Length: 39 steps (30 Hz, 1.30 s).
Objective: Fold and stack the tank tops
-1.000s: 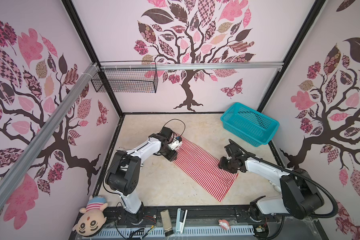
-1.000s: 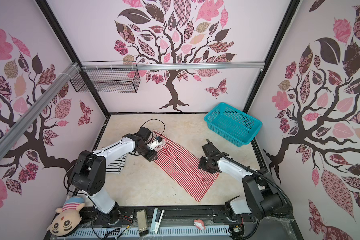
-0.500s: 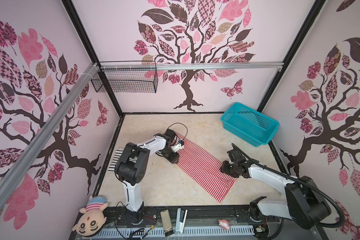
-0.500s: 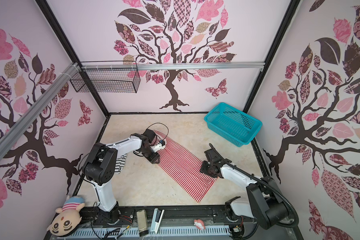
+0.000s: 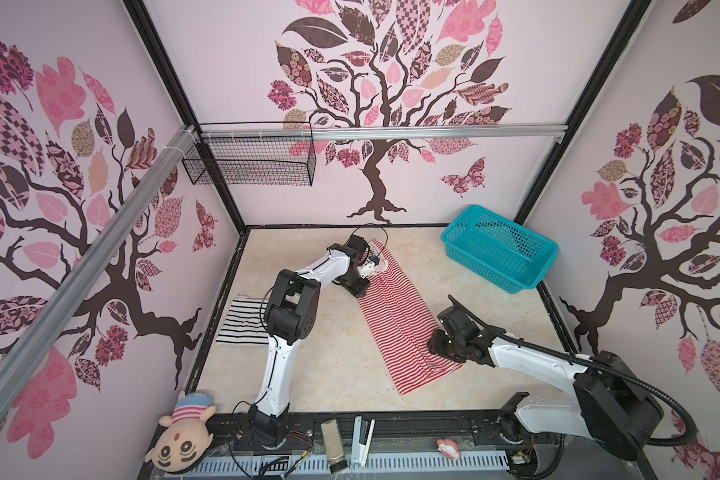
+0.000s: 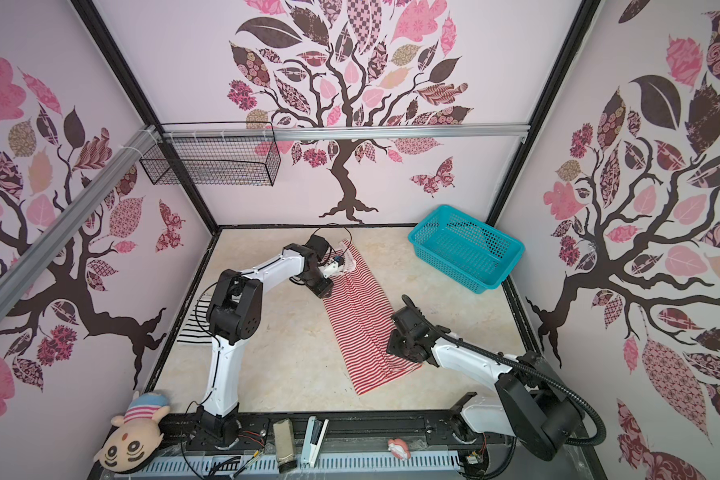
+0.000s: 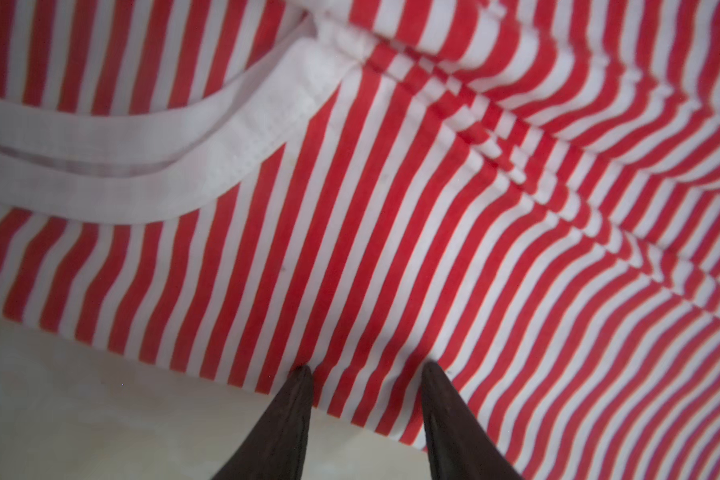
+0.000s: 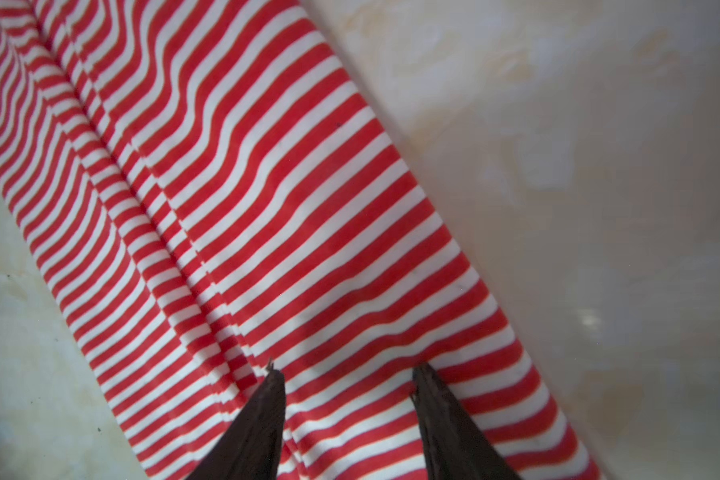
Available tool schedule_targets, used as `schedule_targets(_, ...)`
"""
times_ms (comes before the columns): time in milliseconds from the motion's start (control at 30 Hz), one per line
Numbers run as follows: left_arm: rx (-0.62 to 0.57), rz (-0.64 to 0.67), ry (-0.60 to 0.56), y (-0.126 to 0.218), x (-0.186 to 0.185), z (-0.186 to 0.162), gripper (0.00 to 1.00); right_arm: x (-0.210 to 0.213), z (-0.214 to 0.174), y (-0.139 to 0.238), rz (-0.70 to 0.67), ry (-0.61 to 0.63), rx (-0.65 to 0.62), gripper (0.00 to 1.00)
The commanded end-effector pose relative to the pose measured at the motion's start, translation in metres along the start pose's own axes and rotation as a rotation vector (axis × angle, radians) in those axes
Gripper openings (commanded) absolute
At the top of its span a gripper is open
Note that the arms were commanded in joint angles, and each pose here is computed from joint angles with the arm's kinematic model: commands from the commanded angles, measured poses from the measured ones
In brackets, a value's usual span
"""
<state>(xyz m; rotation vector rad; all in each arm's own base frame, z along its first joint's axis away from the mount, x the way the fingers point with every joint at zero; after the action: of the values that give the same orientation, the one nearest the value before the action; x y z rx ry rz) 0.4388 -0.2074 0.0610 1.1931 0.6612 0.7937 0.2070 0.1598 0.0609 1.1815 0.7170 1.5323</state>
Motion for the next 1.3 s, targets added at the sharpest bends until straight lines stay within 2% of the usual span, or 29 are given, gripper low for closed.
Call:
schedule_targets(0, 0.057, 0.066, 0.013, -0.017, 0.013, 0.000, 0.48, 0.005, -0.021, -0.010, -0.051, -0.009, 0.071, 0.54)
schedule_targets(133, 0.036, 0.088, 0.014, -0.020, 0.017, 0.010, 0.48, 0.032, -0.033, -0.016, -0.031, 0.037, 0.095, 0.54)
schedule_targets(333, -0.027, 0.127, -0.008, -0.005, 0.024, 0.026, 0.48, 0.072, -0.042, -0.011, -0.034, 0.132, 0.120, 0.54)
schedule_targets(500, -0.067, 0.111, 0.016, 0.029, 0.027, 0.018, 0.48, 0.081, -0.026, 0.014, 0.011, 0.145, 0.029, 0.56)
schedule_targets(600, -0.147, 0.089, 0.013, 0.063, 0.021, 0.007, 0.51, 0.095, -0.015, 0.035, 0.087, 0.156, -0.020, 0.61)
schedule_targets(700, -0.192, 0.050, -0.017, 0.088, 0.004, -0.015, 0.54, 0.096, -0.010, 0.047, 0.098, 0.155, -0.043, 0.67)
schedule_targets(900, -0.184, 0.033, -0.128, 0.104, -0.029, -0.083, 0.59, 0.064, -0.022, 0.040, 0.000, 0.144, 0.002, 0.66)
schedule_targets(1100, -0.199, -0.038, -0.192, 0.116, -0.058, -0.146, 0.60, 0.043, -0.048, 0.030, 0.086, 0.096, 0.069, 0.65)
schedule_targets(1267, -0.205, -0.071, -0.308, 0.111, -0.096, -0.192, 0.60, 0.036, -0.064, 0.024, 0.122, 0.061, 0.129, 0.64)
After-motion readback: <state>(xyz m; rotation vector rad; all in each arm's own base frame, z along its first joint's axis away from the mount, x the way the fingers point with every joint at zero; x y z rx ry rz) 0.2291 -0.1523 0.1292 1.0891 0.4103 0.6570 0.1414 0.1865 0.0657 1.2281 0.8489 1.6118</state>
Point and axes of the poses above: each gripper's point midway between its finger pads, its own y axis back along the fingers, its own x axis along the line the jaws close on, z = x × y, the point moved 4 cm from there along y, back along the fingers, and after that the axes turned 11 degrees about y, right-handed, at the moved point
